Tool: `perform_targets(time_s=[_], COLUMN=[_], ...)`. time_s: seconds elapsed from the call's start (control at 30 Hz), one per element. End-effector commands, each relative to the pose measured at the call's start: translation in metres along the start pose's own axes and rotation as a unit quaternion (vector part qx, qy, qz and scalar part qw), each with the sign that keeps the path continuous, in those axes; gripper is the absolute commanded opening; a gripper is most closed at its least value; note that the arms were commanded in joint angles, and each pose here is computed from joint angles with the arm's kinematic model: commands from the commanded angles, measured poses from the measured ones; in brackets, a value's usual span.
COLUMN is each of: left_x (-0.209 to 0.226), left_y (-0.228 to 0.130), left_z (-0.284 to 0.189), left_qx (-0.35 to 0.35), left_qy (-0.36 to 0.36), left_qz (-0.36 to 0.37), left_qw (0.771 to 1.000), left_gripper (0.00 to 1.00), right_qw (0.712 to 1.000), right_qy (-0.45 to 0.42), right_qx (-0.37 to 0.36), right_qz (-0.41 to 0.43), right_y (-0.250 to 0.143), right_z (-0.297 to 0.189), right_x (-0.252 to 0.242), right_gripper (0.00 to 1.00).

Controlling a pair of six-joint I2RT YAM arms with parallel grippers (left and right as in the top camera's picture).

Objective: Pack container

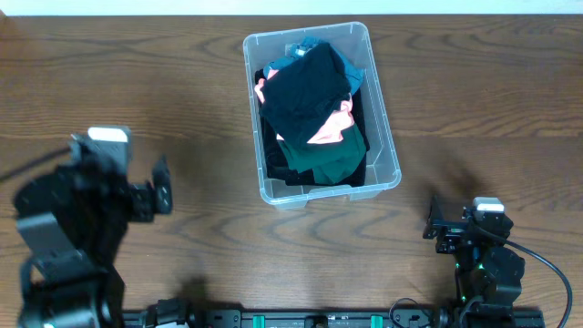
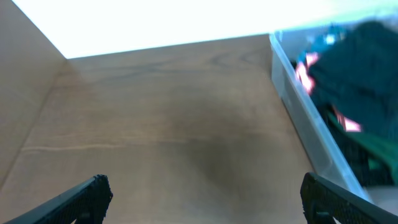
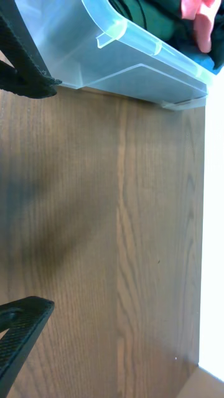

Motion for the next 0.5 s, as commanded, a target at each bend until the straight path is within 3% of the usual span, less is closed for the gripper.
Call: perform_targets(time_s=[0.0, 0.47], left_x=[-0.008, -0.041], left_y=[-0.029, -0.144], left_z=[0.009, 0.062], left_qx=[0.01, -0.029], left_qy=[0.004, -0.04], left_qz=[0.022, 0.03], left_qw=[1.0, 0.998], left_gripper=[0.98, 0.98], right_qw=[1.0, 1.0], right_qy=[0.0, 0.0], right_qx=[-0.001, -0.001], right_qz=[0.008, 0.008], right_y=[-0.001, -0.001], right_z=[0.0, 0.0], right_x=[0.0, 0.0], right_gripper=[0.99, 0.99])
Point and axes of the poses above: each gripper's point midway between its finger pads, its own z axis out along the fingers, its own x axis along the line the jaws close on, y = z × x, the point moved 10 cm from there along -z, back along the fingers, and after that the axes turned 2 degrees about z, right-handed, at the moved point
